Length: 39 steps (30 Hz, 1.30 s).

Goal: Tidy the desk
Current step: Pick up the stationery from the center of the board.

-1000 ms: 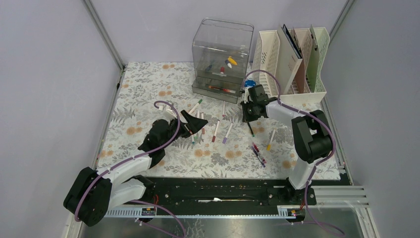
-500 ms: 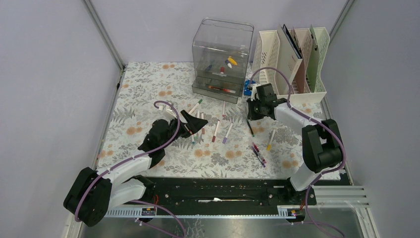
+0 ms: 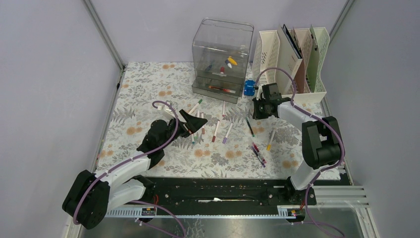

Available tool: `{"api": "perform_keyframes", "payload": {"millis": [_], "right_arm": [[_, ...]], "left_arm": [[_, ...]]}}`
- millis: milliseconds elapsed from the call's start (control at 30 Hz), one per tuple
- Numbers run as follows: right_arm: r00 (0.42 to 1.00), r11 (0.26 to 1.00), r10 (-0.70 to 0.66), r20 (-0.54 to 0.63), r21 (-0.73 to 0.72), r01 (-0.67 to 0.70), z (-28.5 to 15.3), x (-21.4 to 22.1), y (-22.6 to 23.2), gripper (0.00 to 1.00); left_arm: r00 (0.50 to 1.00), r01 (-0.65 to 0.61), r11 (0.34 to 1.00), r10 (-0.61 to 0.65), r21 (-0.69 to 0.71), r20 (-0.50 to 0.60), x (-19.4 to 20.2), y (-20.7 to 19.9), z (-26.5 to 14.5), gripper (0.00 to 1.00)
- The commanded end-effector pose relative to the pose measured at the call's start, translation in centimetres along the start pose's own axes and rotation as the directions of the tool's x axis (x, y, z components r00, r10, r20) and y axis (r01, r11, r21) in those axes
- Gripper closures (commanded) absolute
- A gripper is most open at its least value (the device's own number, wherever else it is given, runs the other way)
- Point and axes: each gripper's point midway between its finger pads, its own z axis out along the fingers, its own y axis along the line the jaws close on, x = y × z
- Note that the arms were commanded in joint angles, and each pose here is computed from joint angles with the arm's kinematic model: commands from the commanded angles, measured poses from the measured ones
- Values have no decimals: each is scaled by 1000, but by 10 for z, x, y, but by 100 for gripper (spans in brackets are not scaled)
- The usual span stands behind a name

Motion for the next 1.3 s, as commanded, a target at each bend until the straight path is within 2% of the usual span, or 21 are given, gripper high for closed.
{"api": "perform_keyframes", "payload": {"millis": [0,1267], "right_arm": [[999,1000,-18,27,-8,19,-3,-12,3,100],[1000,1000,-15,6,-6,15,0,-3,1,100]], "left_arm": [[999,-12,997,9,72,40,-11,-18,-1,7],[1000,1,998,-2,66,22,-7,-13,4,7]]}}
